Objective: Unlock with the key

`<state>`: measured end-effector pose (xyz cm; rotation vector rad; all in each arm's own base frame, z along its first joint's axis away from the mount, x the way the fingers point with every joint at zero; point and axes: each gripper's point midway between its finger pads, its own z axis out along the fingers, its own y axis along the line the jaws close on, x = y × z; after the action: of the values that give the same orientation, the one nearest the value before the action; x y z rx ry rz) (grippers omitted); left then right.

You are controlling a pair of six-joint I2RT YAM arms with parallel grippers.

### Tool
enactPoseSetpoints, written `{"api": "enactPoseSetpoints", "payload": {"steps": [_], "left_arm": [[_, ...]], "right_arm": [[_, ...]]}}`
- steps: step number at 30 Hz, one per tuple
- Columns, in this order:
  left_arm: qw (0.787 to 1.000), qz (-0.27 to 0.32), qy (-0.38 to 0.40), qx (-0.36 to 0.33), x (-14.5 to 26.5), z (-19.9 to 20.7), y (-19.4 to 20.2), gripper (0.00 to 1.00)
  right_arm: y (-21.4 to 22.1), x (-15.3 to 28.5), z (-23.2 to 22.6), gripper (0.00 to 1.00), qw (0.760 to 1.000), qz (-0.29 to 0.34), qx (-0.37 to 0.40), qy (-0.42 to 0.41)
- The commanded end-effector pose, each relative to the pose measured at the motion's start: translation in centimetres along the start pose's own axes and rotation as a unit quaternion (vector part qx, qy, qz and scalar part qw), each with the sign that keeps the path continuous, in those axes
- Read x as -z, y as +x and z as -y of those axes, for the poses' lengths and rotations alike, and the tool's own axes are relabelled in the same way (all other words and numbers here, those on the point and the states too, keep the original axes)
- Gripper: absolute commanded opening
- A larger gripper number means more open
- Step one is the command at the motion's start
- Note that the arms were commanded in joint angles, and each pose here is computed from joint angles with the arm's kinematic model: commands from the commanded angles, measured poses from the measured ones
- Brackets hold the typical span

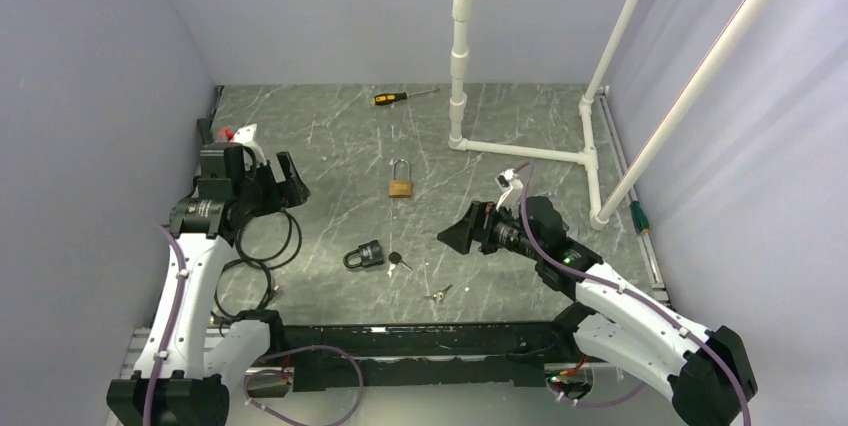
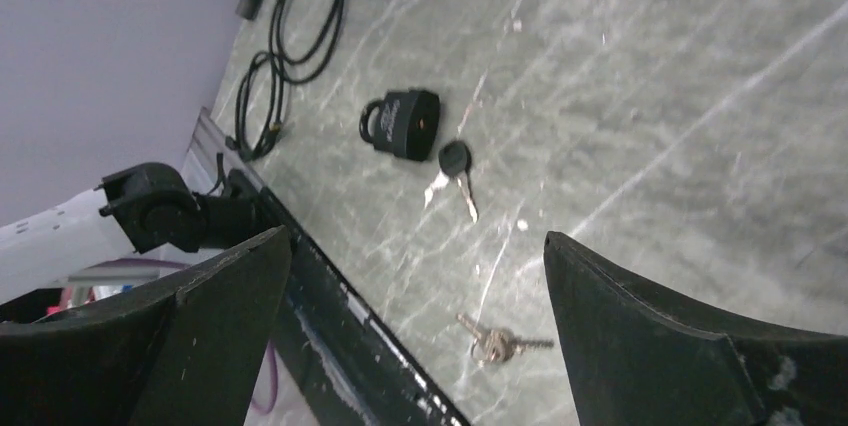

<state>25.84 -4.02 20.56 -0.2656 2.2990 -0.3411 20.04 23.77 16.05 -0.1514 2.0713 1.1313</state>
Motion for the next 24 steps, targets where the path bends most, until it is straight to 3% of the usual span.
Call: {"api": "enactPoseSetpoints", "payload": {"steps": [1,6,10,17,24], "left_arm": [[1.000,0.020,0.008,-0.016,0.7,0.3,-0.9,0.96],[1.000,0.022,0.006,-0.014,0.8,0.2,-0.9,0.96],[1.000,0.021,0.004,-0.009,0.6,0.2,-0.8,0.96],[1.000,0.006,-0.011,-0.006,0.0,-0.4,-0.4,0.95],[1.000,-0.007,-0.012,-0.004,-0.4,-0.5,-0.2,0.92]], "right_arm": [[1.5,0.8,0.4,1.00,0.997,-0.038,-0.059,0.040],[2.4,1.7,1.7,1.00,0.987,-0.042,-0.110,0.108],[3.9,2.9,4.8,0.97,0.951,-0.051,-0.180,0.248],[6.0,2.2,3.7,0.90,0.933,-0.037,-0.161,0.319],[9.0,0.9,2.6,0.89,0.919,-0.070,-0.102,0.375]]}}
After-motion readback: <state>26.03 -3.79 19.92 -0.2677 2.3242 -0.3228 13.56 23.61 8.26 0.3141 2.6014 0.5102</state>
